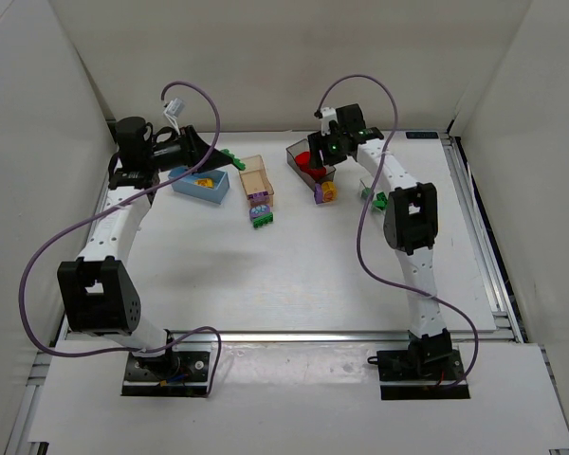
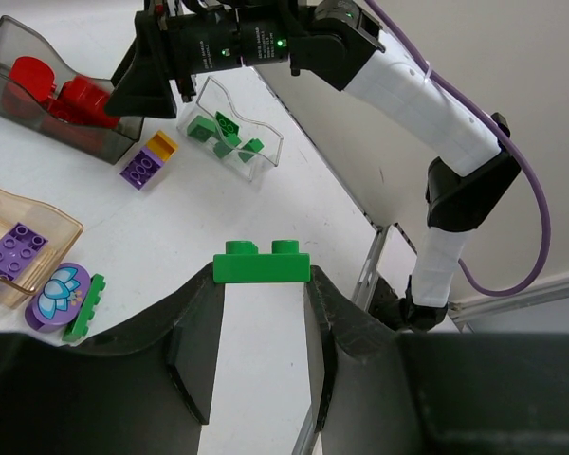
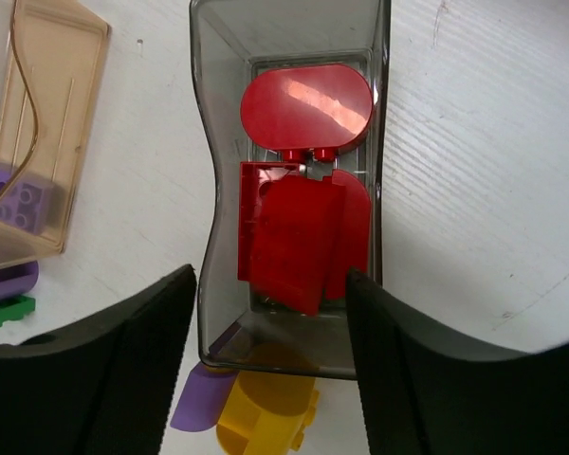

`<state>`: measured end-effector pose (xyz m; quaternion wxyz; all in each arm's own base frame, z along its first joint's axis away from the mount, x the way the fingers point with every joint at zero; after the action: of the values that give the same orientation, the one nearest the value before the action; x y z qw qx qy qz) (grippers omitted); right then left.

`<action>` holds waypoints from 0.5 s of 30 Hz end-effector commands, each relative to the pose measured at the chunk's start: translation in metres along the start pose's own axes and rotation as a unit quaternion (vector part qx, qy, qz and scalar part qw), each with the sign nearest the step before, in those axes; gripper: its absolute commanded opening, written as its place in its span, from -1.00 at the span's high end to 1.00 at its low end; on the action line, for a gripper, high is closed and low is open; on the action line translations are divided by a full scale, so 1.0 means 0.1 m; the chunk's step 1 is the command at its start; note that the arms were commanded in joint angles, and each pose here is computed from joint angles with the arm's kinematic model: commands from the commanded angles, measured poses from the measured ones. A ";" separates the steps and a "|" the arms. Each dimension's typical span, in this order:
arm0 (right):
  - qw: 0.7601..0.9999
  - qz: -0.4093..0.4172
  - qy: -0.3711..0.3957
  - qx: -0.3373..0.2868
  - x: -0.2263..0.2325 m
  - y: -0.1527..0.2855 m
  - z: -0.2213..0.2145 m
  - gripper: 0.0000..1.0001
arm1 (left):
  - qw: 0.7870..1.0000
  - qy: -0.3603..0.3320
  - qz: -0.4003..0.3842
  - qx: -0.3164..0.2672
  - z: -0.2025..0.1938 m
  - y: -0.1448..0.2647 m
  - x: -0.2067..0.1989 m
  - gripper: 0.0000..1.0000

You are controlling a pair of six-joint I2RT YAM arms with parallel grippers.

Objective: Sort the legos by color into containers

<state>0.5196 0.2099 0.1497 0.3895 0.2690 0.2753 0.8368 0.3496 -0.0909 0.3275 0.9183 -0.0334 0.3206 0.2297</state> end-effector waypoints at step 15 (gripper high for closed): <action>0.991 -0.016 0.041 -0.128 0.29 1.41 0.72 -0.86 | 0.997 -0.039 -0.064 0.028 0.02 -0.59 -0.15 0.80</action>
<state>0.5019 0.2035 0.2002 0.3874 0.2472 0.2555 0.8506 0.3635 -0.1232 0.3246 0.9296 -0.0222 0.3145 0.1910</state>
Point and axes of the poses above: each gripper's point midway between its finger pads, its own y axis back along the fingers, its own x axis along the line the jaws close on, z = x × y, the point moved 8 cm from there along y, back along the fingers, and after that the axes turned 3 degrees about -y, right-handed, at the moved point
